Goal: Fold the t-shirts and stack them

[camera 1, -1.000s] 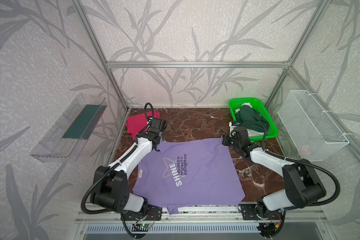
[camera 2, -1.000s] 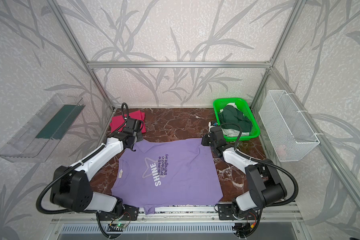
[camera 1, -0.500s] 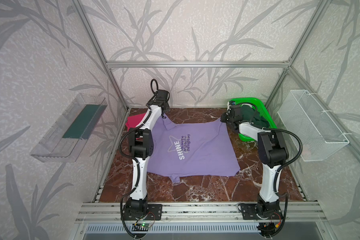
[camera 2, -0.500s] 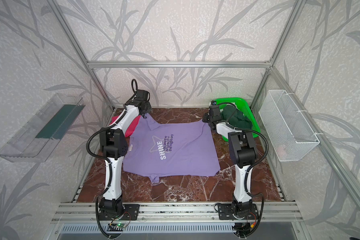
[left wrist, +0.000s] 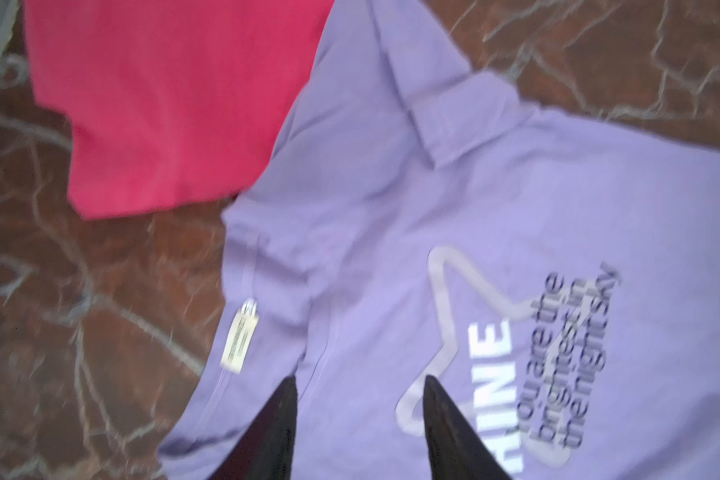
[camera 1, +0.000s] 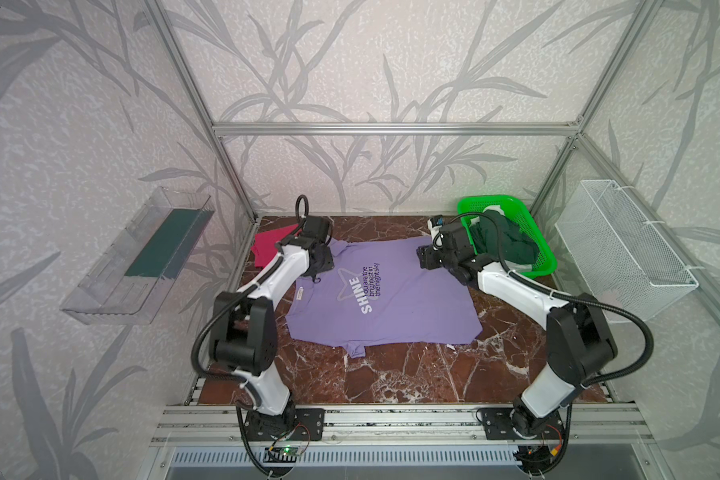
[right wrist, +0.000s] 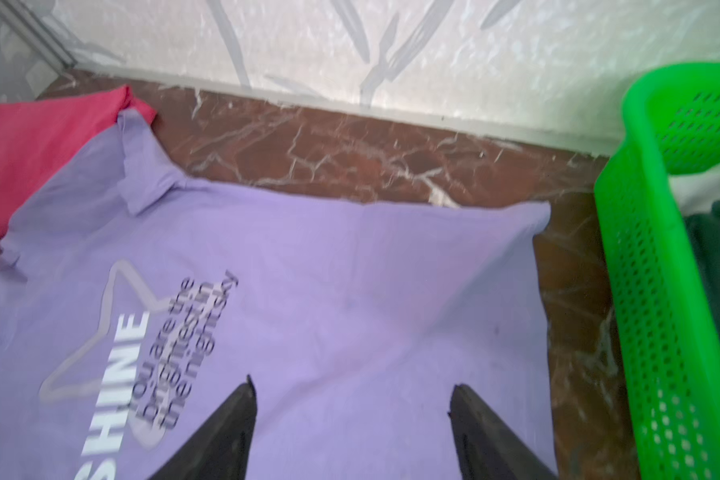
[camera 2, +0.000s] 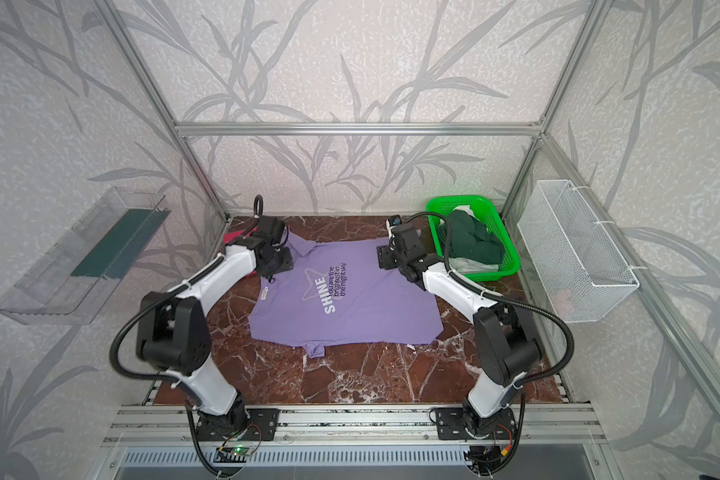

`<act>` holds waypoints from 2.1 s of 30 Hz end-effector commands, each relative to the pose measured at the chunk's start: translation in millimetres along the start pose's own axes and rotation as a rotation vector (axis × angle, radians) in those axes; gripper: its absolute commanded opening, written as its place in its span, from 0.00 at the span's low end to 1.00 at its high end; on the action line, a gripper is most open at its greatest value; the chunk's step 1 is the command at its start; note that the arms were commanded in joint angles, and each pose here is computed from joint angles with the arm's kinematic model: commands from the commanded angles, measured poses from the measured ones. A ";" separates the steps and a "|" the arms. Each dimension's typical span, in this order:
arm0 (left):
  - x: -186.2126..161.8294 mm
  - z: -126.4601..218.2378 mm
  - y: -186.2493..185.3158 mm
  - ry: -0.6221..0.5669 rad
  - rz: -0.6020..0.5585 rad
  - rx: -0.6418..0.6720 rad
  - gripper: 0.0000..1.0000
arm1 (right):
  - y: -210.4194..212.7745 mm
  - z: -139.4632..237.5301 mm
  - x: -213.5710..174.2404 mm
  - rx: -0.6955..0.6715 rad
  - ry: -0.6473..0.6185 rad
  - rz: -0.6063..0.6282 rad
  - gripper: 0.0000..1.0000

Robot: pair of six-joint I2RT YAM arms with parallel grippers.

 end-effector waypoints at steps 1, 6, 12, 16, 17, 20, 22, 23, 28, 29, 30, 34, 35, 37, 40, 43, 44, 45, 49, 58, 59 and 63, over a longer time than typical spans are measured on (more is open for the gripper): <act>-64.2 8.7 19.7 0.109 0.100 0.044 0.49 | -20.2 22.0 -58.1 -0.100 0.195 -0.038 0.74; -130.3 8.3 5.3 0.235 0.112 -0.069 0.48 | -3.2 49.7 -94.8 -0.052 0.283 0.003 0.73; -150.1 -7.5 -6.0 0.240 0.095 -0.008 0.48 | -19.0 50.0 -130.2 -0.143 0.400 -0.031 0.73; -153.3 -19.6 -5.4 0.259 0.079 0.026 0.47 | -28.2 51.6 -145.8 -0.186 0.465 -0.048 0.73; -153.9 -22.3 -6.6 0.271 0.074 0.025 0.44 | -30.0 52.3 -147.8 -0.189 0.473 -0.053 0.73; -157.0 -25.9 -7.5 0.289 0.067 0.028 0.22 | -33.0 54.8 -149.5 -0.176 0.464 -0.072 0.74; -156.9 -22.3 -6.9 0.280 0.067 0.028 0.03 | -35.3 55.3 -149.2 -0.165 0.456 -0.094 0.74; -155.9 -19.2 -6.5 0.273 0.065 0.028 0.00 | -35.8 55.2 -149.4 -0.158 0.453 -0.102 0.74; -146.4 0.9 -5.7 0.239 0.035 0.025 0.00 | -44.7 49.2 -156.7 -0.174 0.473 -0.122 0.74; -143.6 4.2 -6.1 0.232 0.027 0.024 0.00 | -47.5 47.2 -159.2 -0.181 0.478 -0.130 0.74; -142.2 5.8 -5.7 0.230 0.025 0.027 0.00 | -50.2 45.5 -162.5 -0.186 0.481 -0.138 0.74; -150.6 2.7 -3.0 0.264 0.020 0.043 0.17 | -58.6 42.3 -171.7 -0.212 0.498 -0.155 0.74; -154.7 0.7 -2.8 0.271 0.024 0.038 0.27 | -59.7 42.6 -173.5 -0.214 0.504 -0.158 0.74; -158.5 -2.4 -3.0 0.274 0.037 0.024 0.38 | -60.4 42.8 -175.5 -0.217 0.514 -0.160 0.74; -161.8 -7.7 -2.9 0.283 0.037 0.028 0.46 | -62.1 43.8 -177.2 -0.233 0.532 -0.166 0.74; -164.9 -14.4 -4.7 0.304 0.028 0.026 0.49 | -62.5 44.3 -179.1 -0.241 0.547 -0.168 0.74; -167.4 -17.4 -4.7 0.315 0.026 0.028 0.50 | -62.8 44.7 -179.6 -0.242 0.547 -0.170 0.74; -169.2 -20.0 -4.8 0.323 0.026 0.028 0.51 | -63.1 45.3 -180.0 -0.241 0.546 -0.173 0.74; -174.3 -28.6 -5.5 0.342 0.026 0.033 0.39 | -62.8 46.4 -179.6 -0.236 0.543 -0.174 0.74; -169.6 -19.6 -2.7 0.313 0.025 0.041 0.00 | -61.8 44.9 -180.4 -0.224 0.547 -0.178 0.74; -168.4 -18.3 -2.5 0.306 0.024 0.041 0.00 | -61.7 44.6 -180.9 -0.223 0.548 -0.179 0.74; -170.9 -14.9 -1.6 0.305 0.030 0.029 0.01 | -61.0 44.9 -181.8 -0.212 0.552 -0.185 0.74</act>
Point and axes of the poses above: each gripper's point midway between its finger pads, its own z axis back along the fingers, its own y axis along the line the jaws close on, x = y × z, the point moved 7 cm from there along z, back along the fingers, and after that the axes turned 12 degrees about -z, right-handed, at the moved point
